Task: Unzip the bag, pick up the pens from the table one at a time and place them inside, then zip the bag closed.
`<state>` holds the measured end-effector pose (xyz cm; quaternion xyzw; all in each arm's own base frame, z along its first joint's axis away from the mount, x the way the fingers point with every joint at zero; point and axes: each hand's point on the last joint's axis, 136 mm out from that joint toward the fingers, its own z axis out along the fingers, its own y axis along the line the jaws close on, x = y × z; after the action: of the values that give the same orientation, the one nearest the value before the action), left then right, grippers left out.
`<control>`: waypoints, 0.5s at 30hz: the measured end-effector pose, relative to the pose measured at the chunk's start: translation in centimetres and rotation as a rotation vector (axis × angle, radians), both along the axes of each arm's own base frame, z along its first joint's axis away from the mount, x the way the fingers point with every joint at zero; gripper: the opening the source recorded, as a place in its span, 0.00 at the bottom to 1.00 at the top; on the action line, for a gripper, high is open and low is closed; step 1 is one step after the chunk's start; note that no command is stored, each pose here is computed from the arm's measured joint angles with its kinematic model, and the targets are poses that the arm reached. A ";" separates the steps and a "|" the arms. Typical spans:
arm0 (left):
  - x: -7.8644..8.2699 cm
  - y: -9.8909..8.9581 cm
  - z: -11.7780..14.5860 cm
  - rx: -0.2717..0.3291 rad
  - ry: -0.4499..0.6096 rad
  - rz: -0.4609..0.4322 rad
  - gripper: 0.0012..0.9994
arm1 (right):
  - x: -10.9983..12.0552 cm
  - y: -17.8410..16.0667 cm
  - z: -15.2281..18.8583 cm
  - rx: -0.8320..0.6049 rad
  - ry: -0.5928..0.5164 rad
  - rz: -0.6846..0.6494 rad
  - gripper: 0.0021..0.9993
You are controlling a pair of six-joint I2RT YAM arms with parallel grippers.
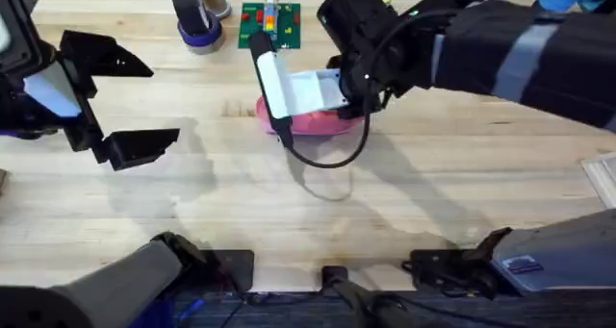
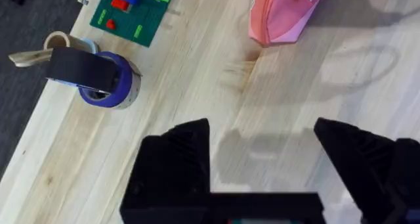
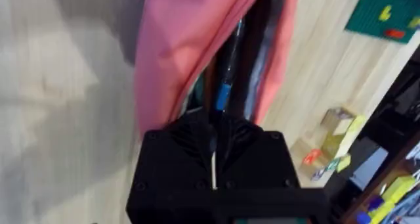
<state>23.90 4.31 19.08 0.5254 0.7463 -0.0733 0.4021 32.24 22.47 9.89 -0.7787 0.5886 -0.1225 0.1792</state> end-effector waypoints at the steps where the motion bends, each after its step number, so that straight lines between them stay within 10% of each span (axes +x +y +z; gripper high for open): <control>1: 0.0 0.0 0.0 0.000 0.000 0.000 0.99 | 0.2 0.4 -0.1 0.014 -0.003 0.004 0.03; 15: 0.0 0.0 0.0 0.000 0.000 0.000 0.99 | 1.5 4.3 -1.6 0.201 0.029 -0.027 0.03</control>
<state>23.90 4.31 19.08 0.5254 0.7463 -0.0733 0.4021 33.77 26.82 8.25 -0.7504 0.6111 -0.0540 0.2460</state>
